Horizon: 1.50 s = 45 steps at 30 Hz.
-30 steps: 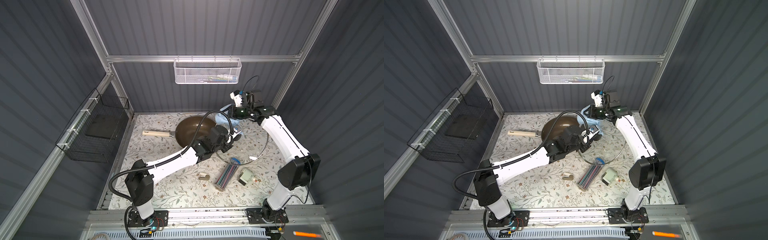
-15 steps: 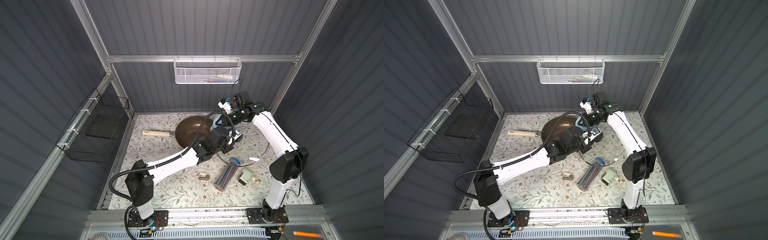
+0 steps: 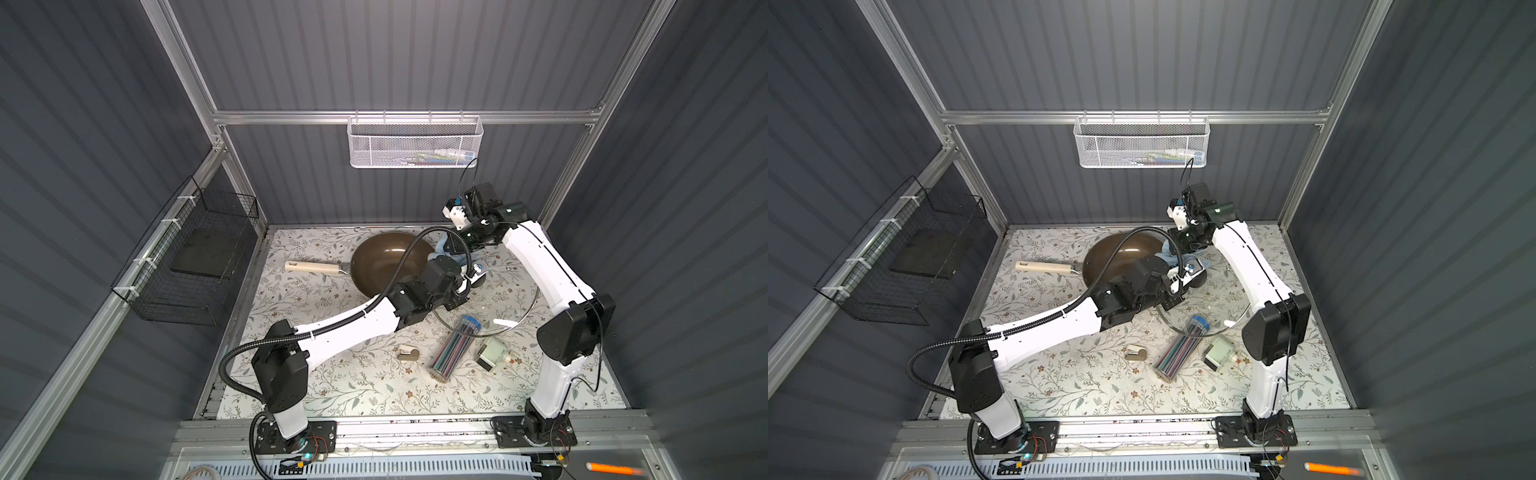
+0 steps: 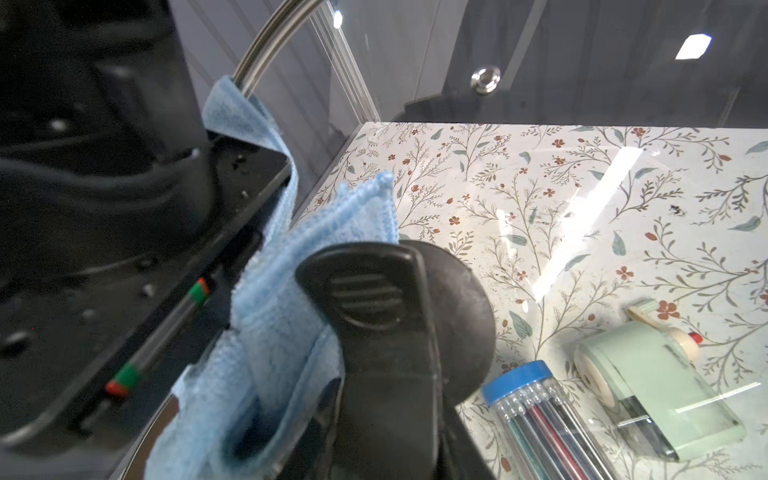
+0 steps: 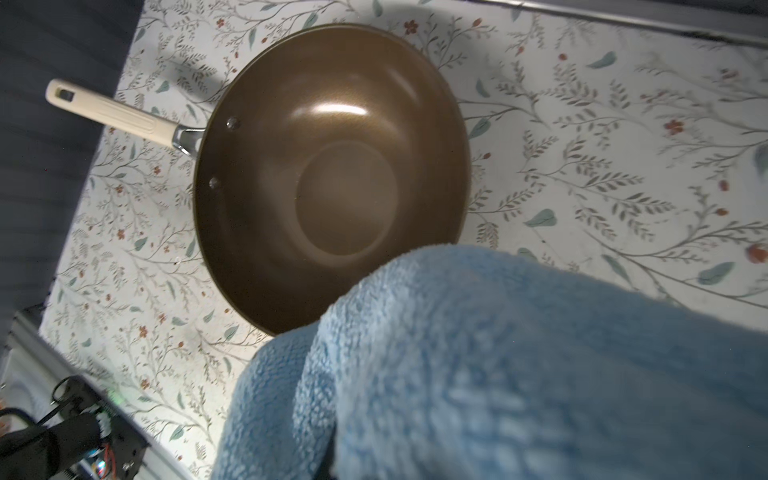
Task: Wipe the pot lid with a cloth
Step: Wipe the pot lid.
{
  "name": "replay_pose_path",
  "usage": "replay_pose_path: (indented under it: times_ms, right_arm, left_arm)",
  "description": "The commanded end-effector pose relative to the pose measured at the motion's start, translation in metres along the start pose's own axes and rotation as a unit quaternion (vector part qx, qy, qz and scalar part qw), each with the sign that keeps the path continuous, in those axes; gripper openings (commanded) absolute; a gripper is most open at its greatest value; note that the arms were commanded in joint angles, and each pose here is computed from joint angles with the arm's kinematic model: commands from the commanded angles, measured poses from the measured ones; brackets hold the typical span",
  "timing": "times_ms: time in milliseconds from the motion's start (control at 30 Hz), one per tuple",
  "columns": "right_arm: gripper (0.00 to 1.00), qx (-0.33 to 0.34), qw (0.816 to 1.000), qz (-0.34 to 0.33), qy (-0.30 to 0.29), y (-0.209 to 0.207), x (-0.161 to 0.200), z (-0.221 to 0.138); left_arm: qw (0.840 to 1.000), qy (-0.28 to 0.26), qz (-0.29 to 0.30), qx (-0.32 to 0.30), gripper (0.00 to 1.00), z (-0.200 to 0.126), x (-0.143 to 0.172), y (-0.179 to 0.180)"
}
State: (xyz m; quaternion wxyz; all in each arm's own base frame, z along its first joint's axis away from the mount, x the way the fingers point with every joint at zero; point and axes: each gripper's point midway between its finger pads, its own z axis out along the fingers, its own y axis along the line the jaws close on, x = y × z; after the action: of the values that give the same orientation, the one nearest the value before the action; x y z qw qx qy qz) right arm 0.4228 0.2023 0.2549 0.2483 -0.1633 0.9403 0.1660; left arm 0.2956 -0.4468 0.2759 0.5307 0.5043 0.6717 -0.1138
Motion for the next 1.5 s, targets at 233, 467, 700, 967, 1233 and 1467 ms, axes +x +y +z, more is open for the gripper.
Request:
replay_pose_path:
  times_ms: [233,467,700,967,1233,1467]
  right_arm:
    - [0.0,0.134,0.981,0.072,-0.123,-0.07,-0.019,-0.075]
    - [0.0,0.142,0.978,0.11,-0.104,-0.084,0.034,-0.089]
    - [0.0,0.078,0.982,0.148,-0.092,-0.06,0.083,-0.085]
    - [0.0,-0.011,0.981,0.144,-0.129,-0.022,0.076,-0.083]
    - [0.0,-0.079,0.984,0.11,-0.117,0.028,0.052,-0.052]
    - [0.0,0.0,0.986,0.118,-0.118,-0.003,0.055,-0.05]
  left_arm:
    - [0.983,-0.103,-0.042,-0.145,0.0,-0.028,-0.072,0.071]
    - [0.976,-0.098,-0.051,-0.188,0.0,-0.021,-0.072,0.089]
    - [0.97,-0.097,-0.074,-0.209,0.0,-0.012,-0.072,0.113]
    - [0.971,-0.106,-0.084,-0.199,0.0,-0.012,-0.077,0.116]
    - [0.966,-0.11,-0.094,-0.212,0.0,-0.024,-0.078,0.122]
    - [0.965,-0.111,-0.093,-0.22,0.0,-0.037,-0.074,0.124]
